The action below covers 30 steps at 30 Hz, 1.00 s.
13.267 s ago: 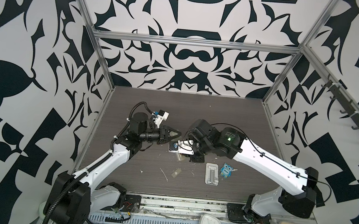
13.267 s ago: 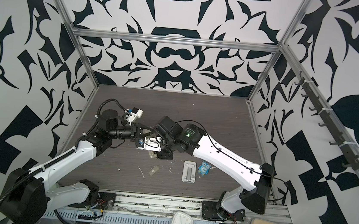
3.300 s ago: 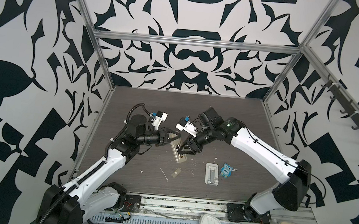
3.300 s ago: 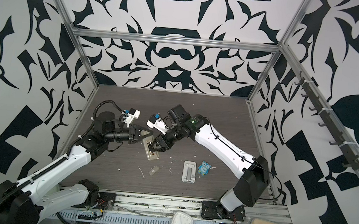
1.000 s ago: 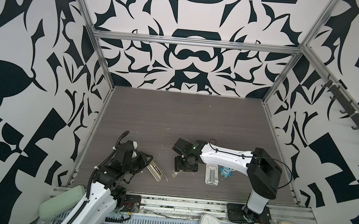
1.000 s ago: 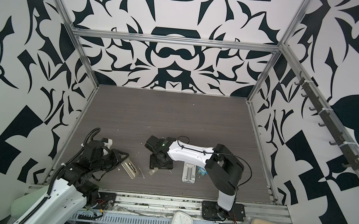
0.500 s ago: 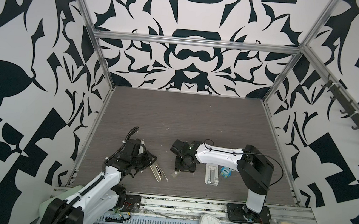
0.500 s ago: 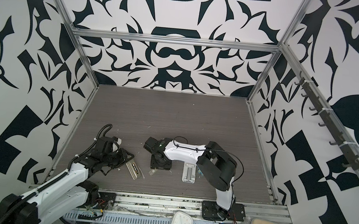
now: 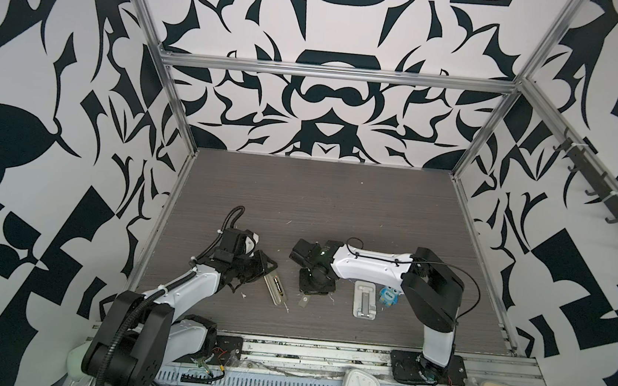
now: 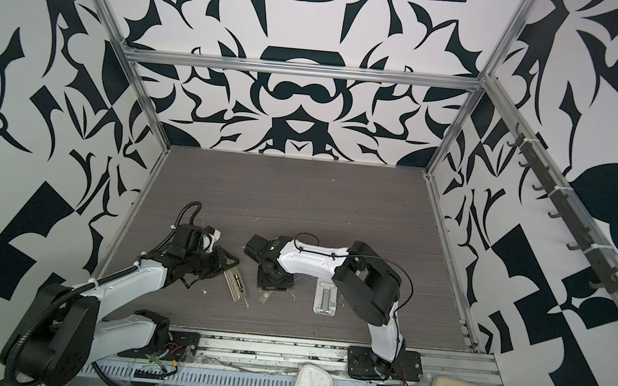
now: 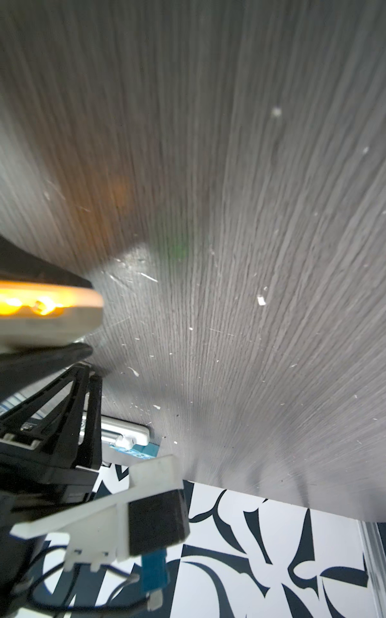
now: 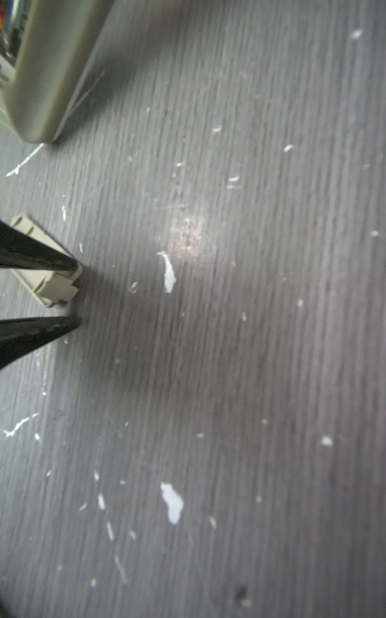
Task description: Load the batteries into the remote control
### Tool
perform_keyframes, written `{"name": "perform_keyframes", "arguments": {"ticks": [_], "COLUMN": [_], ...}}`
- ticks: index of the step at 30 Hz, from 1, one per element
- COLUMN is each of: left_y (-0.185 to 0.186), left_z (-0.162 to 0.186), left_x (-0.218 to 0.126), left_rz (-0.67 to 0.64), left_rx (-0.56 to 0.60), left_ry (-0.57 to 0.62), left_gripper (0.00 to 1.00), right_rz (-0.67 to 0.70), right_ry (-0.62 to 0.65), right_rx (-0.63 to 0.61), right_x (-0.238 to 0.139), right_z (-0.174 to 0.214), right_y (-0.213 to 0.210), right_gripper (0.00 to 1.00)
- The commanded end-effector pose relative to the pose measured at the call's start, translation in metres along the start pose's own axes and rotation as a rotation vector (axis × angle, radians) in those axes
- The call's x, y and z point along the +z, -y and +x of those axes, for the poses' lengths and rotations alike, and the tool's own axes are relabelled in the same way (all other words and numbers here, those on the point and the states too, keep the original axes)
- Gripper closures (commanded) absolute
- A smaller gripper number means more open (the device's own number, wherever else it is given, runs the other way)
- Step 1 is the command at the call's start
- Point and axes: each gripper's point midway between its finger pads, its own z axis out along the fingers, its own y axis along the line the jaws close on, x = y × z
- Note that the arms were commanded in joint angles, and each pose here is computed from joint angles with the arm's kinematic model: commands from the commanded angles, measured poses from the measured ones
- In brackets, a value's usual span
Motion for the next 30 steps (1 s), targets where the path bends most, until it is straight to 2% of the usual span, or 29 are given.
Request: {"name": "perform_keyframes", "arguments": {"ticks": [1, 4, 6, 8, 12, 18, 21, 23, 25, 30], "left_y": [0.006, 0.003, 0.001, -0.001, -0.004, -0.004, -0.003, -0.003, -0.003, -0.008], "left_z": [-0.009, -0.007, -0.006, -0.006, -0.004, -0.005, -0.005, -0.005, -0.004, -0.002], "left_x": [0.001, 0.002, 0.002, 0.003, 0.004, 0.001, -0.003, -0.006, -0.009, -0.020], "left_rz": [0.017, 0.008, 0.002, 0.001, -0.010, -0.016, -0.019, -0.018, -0.020, -0.071], "left_rx": [0.042, 0.037, 0.032, 0.030, 0.023, 0.014, 0.009, 0.005, 0.003, 0.013], "left_ry": [0.013, 0.010, 0.009, 0.007, 0.002, 0.012, 0.021, 0.027, 0.030, 0.050], "left_gripper": [0.89, 0.86, 0.80, 0.76, 0.75, 0.66, 0.53, 0.39, 0.29, 0.11], "right_rz": [0.056, 0.091, 0.106, 0.115, 0.122, 0.119, 0.103, 0.097, 0.099, 0.117], "right_ry": [0.018, 0.021, 0.024, 0.026, 0.025, 0.020, 0.025, 0.029, 0.033, 0.047], "right_rx": [-0.076, -0.133, -0.168, -0.194, -0.215, -0.228, -0.235, -0.242, -0.250, -0.271], "right_x": [-0.005, -0.007, -0.007, -0.007, -0.007, -0.005, -0.006, -0.007, -0.008, -0.014], "right_z": [-0.005, -0.006, -0.007, -0.006, -0.007, -0.007, -0.007, -0.008, -0.009, -0.010], "right_y": [0.004, 0.006, 0.007, 0.006, 0.006, 0.004, 0.002, 0.000, 0.000, 0.004], "right_gripper": [0.73, 0.74, 0.74, 0.77, 0.84, 0.92, 0.93, 0.94, 0.95, 0.98]}}
